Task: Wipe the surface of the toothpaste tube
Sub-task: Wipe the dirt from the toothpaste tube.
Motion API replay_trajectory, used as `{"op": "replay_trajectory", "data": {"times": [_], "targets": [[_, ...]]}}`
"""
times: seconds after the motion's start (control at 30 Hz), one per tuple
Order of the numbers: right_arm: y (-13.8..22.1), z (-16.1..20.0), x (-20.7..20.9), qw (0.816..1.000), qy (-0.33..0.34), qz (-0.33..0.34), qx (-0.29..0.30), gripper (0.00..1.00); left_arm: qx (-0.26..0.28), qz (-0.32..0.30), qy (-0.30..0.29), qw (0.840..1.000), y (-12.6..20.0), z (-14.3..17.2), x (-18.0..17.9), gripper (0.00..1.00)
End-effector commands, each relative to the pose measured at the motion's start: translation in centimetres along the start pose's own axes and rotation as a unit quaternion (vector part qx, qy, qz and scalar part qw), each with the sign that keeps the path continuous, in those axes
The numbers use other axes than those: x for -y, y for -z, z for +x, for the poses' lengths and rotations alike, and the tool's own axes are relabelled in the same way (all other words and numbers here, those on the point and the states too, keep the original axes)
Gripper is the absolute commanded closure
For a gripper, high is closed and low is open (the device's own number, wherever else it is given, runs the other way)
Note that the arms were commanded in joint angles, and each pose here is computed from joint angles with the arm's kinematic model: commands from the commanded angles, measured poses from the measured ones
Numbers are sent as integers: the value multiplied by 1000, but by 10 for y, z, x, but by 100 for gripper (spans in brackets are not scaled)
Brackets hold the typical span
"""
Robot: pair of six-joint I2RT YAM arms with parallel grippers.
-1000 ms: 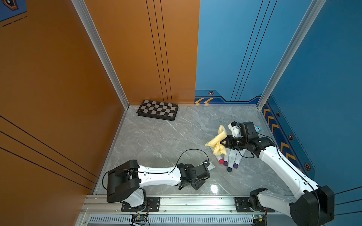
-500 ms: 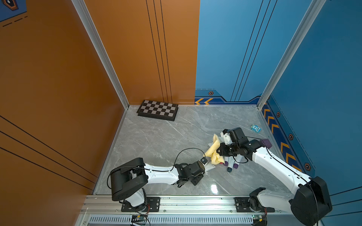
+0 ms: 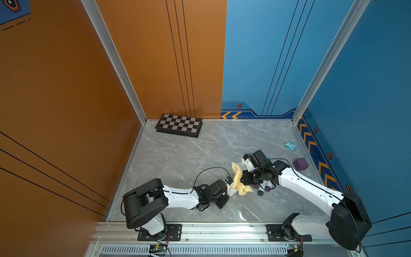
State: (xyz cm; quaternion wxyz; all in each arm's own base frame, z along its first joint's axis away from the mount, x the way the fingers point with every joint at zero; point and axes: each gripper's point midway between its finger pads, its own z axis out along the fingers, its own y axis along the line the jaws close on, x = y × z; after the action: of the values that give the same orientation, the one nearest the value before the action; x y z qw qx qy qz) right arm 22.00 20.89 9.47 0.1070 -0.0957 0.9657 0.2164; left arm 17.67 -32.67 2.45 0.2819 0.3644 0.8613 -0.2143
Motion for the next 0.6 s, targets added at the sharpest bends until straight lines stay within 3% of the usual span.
{"op": "replay_trajectory", "data": {"times": [0.0,0.4,0.57], "targets": [[-14,10,6,999,8,19,-28,100,-81,5,1,997,-8,50,-7,95],[-69,30,-30,992,-29,-95,-75,100,-82,7,5,997,-11,52,-9,98],[-92,33,-13,994,-40,-51,-83,100,-87,7,4,996,-13,55,-10,99]]}}
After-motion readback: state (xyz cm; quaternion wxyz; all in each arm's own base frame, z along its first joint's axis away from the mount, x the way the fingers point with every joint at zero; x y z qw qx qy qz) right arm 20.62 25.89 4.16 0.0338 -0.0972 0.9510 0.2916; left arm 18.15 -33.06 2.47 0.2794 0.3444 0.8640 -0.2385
